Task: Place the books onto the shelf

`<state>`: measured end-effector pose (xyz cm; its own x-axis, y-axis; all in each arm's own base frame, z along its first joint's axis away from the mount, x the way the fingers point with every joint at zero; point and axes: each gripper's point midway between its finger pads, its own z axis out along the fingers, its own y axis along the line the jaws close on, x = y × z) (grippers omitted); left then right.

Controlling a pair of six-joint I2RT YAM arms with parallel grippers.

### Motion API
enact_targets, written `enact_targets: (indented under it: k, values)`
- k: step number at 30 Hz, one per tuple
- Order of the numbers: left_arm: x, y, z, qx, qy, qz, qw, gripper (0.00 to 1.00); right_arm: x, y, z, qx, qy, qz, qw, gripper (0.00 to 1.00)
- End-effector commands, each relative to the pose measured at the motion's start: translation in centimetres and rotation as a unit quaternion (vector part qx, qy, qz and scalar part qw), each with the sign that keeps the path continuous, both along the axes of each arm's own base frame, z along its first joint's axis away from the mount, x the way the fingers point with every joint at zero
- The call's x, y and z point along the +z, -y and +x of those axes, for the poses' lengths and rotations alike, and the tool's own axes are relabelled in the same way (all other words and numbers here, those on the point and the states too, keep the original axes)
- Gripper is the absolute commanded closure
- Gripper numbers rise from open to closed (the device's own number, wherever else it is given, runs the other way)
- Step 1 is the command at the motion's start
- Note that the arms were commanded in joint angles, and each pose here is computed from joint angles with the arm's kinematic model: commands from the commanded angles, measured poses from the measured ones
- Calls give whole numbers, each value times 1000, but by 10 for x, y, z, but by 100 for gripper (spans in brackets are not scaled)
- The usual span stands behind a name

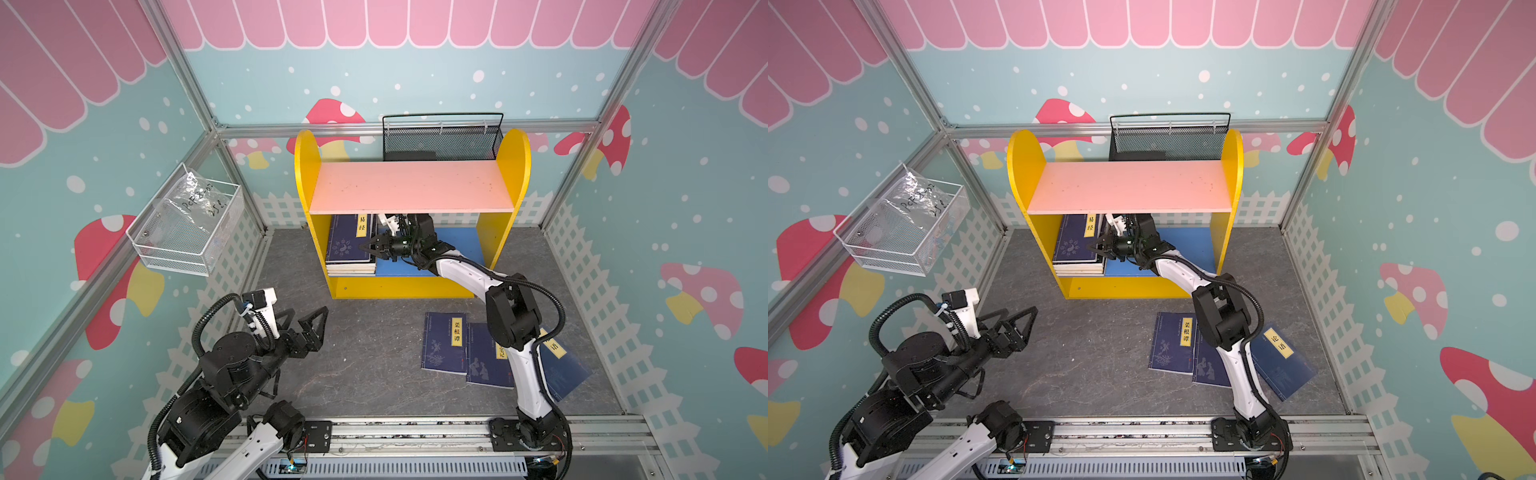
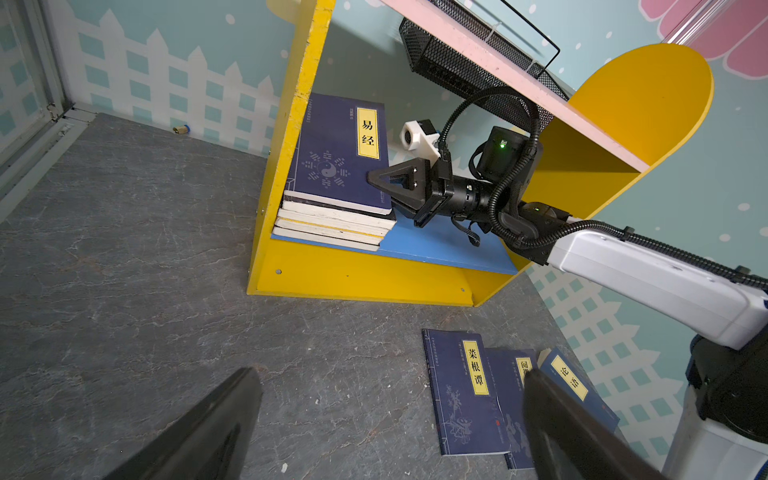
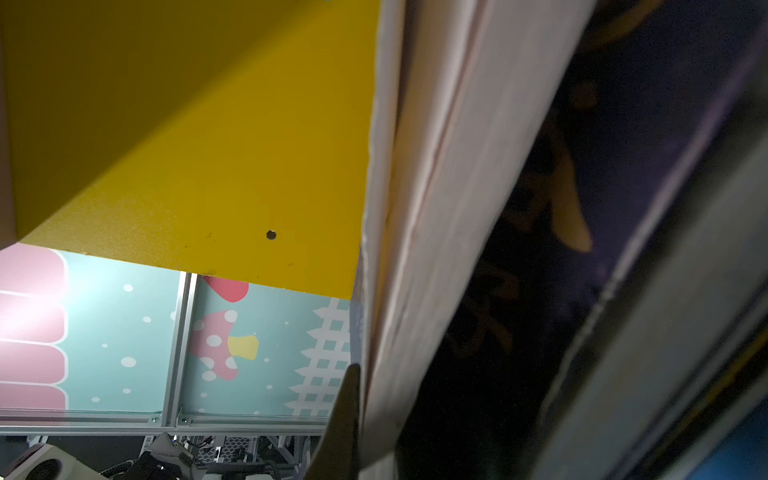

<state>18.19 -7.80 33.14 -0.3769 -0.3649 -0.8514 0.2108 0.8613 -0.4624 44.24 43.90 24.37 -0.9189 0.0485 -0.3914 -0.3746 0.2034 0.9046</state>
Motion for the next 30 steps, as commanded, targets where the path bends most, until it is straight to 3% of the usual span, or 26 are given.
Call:
enact_targets:
  k: [1, 12, 17, 30]
  values:
    - [-8, -3, 2, 10, -10, 5, 1000, 1, 39, -6, -7, 19, 63, 28, 997, 90]
    - [-7, -3, 0, 8, -9, 2, 1000, 1, 39, -7, -6, 11, 62, 26, 998, 90]
    - [-7, -4, 0, 9, -7, 1, 1000, 1, 36, -8, -3, 9, 59, 23, 998, 84]
    - [-8, -4, -1, 8, -7, -1, 1000, 1, 33, -13, 3, 10, 58, 17, 998, 81]
